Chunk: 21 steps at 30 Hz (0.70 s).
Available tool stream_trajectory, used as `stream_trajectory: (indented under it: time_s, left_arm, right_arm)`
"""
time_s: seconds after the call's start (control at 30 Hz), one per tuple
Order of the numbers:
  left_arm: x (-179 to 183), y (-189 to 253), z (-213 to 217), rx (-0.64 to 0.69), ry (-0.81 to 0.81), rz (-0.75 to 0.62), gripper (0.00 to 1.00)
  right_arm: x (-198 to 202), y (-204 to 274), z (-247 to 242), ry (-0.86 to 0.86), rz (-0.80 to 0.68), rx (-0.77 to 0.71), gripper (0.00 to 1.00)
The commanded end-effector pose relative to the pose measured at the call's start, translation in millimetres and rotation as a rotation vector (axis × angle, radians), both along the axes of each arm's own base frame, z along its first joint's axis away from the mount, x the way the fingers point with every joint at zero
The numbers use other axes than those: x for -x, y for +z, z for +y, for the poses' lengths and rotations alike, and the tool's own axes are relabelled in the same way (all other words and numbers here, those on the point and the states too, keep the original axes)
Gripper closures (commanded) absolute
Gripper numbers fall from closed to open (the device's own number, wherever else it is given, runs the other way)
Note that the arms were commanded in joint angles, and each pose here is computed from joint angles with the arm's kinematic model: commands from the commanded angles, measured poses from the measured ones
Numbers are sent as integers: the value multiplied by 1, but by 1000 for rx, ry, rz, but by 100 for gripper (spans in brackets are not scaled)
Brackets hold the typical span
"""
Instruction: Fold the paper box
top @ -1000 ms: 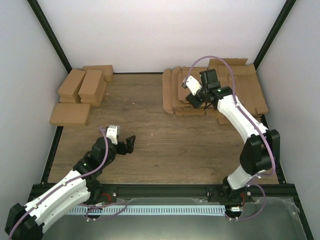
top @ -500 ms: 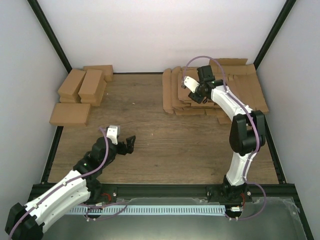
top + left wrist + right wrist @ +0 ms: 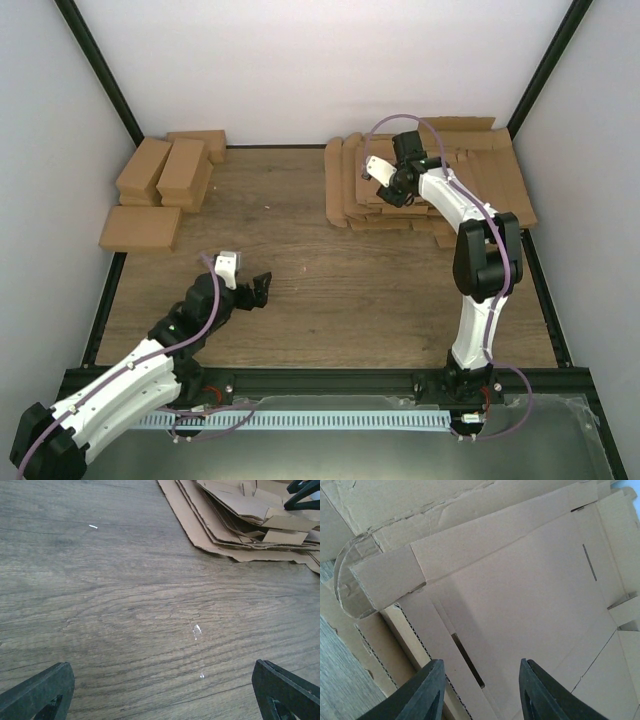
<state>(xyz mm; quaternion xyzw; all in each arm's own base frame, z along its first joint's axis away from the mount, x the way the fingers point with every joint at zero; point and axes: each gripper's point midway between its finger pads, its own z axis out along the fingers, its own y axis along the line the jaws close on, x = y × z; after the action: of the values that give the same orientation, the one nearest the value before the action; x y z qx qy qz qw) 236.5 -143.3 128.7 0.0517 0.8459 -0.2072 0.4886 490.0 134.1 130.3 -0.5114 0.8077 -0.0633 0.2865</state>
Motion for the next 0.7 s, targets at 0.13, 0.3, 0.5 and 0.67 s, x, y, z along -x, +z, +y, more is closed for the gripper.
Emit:
stream_trajectory:
  time_s: [0.13,0.3,0.5,0.67]
  left_arm:
    - [-1,4,-2,9,-7,-23,0]
    - [-1,4,-2,10,-7,-24,0]
    - [-1,5,-2,11,-6,-24,0]
    - [-1,4,-2,10,-5,-23,0]
  right_arm:
    - [0,27,-1,13,-48,-20,57]
    - [7,23,-7,10,-46,11,57]
    - [6,12,-9,9,-26,19,58]
    - [7,2,-7,22,-1,13,60]
